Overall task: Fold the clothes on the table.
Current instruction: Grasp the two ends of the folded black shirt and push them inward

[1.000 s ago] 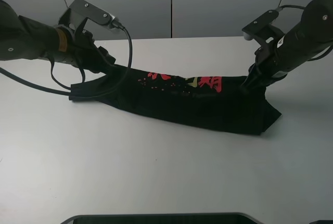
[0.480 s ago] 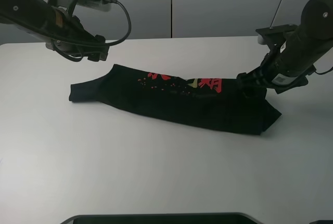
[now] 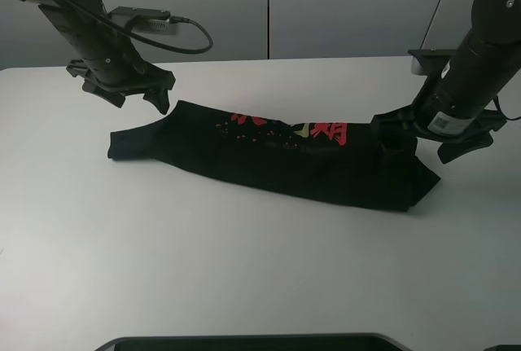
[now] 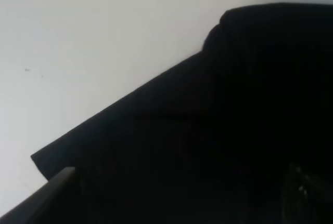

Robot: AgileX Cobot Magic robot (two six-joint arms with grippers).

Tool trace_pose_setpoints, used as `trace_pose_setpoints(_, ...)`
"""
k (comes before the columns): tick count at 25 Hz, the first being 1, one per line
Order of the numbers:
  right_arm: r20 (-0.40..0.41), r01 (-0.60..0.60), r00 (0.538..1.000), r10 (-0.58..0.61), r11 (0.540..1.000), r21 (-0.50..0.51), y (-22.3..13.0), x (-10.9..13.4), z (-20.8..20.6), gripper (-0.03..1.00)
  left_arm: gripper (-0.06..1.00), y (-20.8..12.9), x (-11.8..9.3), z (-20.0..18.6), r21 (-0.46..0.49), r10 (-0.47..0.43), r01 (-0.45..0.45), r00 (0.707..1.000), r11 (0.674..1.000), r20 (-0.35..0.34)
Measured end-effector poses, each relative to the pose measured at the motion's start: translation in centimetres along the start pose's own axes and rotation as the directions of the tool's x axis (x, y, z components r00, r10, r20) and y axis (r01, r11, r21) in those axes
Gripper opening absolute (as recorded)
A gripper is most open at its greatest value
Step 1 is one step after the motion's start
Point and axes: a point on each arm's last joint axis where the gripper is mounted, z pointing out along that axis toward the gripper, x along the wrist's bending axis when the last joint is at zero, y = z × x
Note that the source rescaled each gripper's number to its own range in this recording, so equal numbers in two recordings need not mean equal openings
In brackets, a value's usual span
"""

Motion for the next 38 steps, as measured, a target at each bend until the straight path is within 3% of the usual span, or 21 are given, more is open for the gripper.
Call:
trace_pose_setpoints(5,-0.016,-0.015,1.0,0.015,1.0,-0.006,0.1,0.1,0.0,1.0,0.98,-0.2,0.5,1.5,0.05,0.004,-0.005,1.0,0.999,0.027)
trace_pose_setpoints(18,-0.009,-0.081,0.997,0.081,0.997,0.019,0.2,0.1,0.8,1.0,0.98,-1.0,0.9,5.4,0.142,0.013,-0.015,1.0,0.99,0.019)
trace_pose_setpoints(38,0.029,-0.193,0.981,0.191,0.98,0.043,1.3,0.0,6.2,1.0,0.98,-0.9,0.9,5.7,0.126,0.024,-0.025,1.0,0.992,0.011)
